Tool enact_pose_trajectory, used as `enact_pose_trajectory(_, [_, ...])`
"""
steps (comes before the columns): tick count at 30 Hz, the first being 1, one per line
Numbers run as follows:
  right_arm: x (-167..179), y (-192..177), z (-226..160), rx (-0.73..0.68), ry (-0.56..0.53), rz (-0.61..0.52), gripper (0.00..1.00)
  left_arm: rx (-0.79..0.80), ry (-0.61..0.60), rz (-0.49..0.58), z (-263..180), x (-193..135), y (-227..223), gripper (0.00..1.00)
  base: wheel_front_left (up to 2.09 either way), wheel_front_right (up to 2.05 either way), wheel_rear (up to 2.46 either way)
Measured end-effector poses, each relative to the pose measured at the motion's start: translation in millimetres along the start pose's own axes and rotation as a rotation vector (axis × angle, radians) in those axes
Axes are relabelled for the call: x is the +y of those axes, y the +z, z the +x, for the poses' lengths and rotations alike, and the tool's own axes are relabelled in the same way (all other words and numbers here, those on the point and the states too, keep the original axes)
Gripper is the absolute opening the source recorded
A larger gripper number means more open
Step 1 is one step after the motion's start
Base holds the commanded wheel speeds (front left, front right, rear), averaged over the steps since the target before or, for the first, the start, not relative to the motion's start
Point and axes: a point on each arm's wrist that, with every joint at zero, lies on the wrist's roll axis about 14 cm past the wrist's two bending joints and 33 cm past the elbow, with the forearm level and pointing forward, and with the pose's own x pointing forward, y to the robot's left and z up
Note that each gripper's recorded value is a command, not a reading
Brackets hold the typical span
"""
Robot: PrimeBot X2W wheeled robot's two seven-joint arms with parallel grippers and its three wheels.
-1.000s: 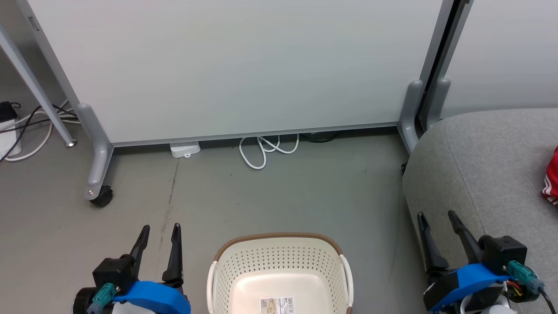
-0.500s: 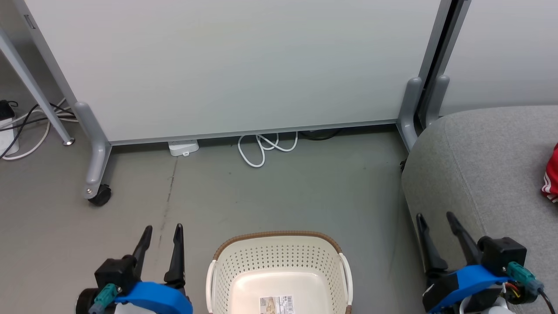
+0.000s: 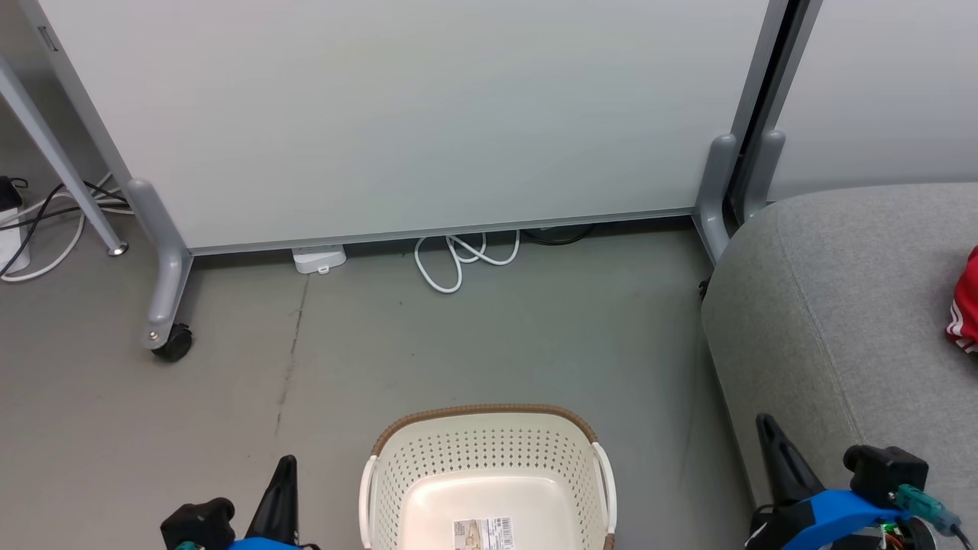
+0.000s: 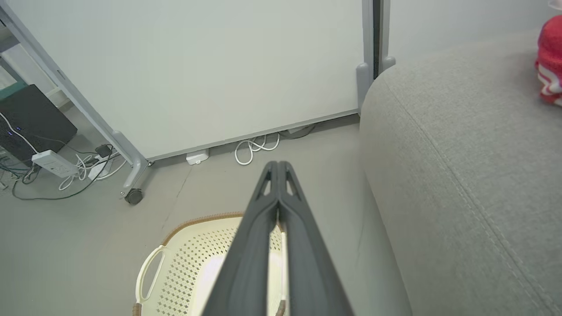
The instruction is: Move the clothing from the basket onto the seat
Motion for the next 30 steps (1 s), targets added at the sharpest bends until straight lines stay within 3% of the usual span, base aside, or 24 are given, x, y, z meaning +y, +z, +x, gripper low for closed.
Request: enact_pose_trajectory(30, [-16.7,15.5,-2.4,-0.049,-0.059,0.485,0.00,-0.064,0.038,-0.459,15.7,4.0,32.5,0.00,0.00,0.00,0.00])
